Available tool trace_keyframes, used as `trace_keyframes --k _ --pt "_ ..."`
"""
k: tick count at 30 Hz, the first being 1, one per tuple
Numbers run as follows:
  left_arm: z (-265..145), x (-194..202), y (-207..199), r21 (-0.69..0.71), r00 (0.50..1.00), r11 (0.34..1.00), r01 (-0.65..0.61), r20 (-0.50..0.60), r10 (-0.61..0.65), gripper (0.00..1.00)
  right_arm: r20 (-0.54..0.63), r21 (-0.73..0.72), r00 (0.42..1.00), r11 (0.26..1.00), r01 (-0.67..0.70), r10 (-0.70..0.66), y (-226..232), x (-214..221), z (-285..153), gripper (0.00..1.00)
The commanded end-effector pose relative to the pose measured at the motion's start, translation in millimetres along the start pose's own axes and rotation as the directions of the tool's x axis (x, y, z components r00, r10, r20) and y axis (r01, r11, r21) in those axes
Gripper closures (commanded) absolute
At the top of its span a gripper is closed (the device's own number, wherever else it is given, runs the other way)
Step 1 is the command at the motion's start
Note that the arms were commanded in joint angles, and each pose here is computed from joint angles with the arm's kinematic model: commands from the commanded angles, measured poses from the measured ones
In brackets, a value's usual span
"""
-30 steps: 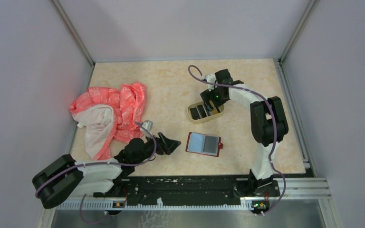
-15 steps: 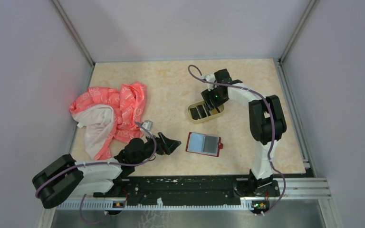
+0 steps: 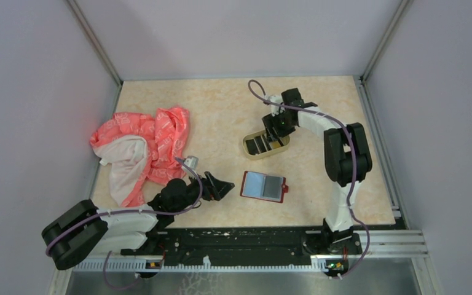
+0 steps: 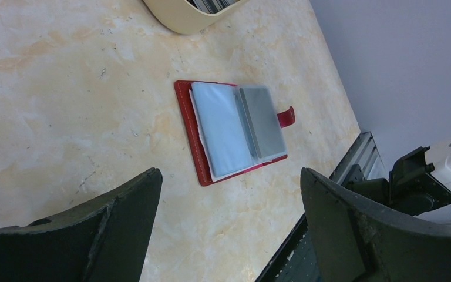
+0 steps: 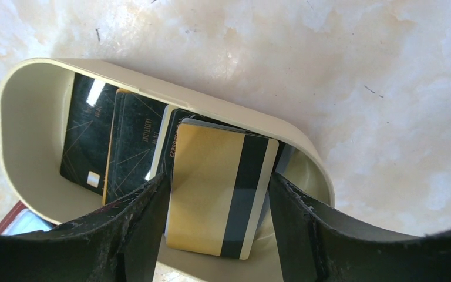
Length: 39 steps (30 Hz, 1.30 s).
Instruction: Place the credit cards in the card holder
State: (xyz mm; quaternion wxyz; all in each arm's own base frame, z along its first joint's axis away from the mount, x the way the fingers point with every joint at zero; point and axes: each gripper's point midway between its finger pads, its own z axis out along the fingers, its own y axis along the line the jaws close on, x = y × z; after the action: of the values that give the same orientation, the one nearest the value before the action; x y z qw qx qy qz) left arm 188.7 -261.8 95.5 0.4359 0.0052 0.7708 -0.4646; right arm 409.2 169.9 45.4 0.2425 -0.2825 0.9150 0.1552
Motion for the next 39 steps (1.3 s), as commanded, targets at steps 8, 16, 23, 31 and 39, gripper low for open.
trace_keyframes --k 8,16,23,31,39 --pt "5 -10 -16 0.052 1.000 0.999 0.005 0.019 -0.006 0.07 0.127 -0.153 0.988 0.986 -0.066 0.086 2 -29 -29 0.40" --pt "9 -10 -21 0.070 1.000 0.998 0.006 0.013 -0.007 0.07 0.115 -0.068 0.993 0.998 -0.007 0.015 1 -28 -27 0.36" --pt "9 -8 -21 0.074 1.000 0.997 0.012 0.007 -0.013 0.07 0.065 0.032 0.997 0.998 0.045 -0.047 -1 -23 -16 0.34" --pt "8 -8 -21 0.075 1.000 0.997 0.017 0.007 -0.018 0.07 0.085 0.035 0.995 0.998 0.057 -0.060 2 -29 -21 0.52" --pt "8 -10 -24 0.087 1.000 0.996 0.022 0.010 -0.023 0.07 0.138 -0.051 0.990 0.999 0.016 -0.009 12 -38 -32 0.58"
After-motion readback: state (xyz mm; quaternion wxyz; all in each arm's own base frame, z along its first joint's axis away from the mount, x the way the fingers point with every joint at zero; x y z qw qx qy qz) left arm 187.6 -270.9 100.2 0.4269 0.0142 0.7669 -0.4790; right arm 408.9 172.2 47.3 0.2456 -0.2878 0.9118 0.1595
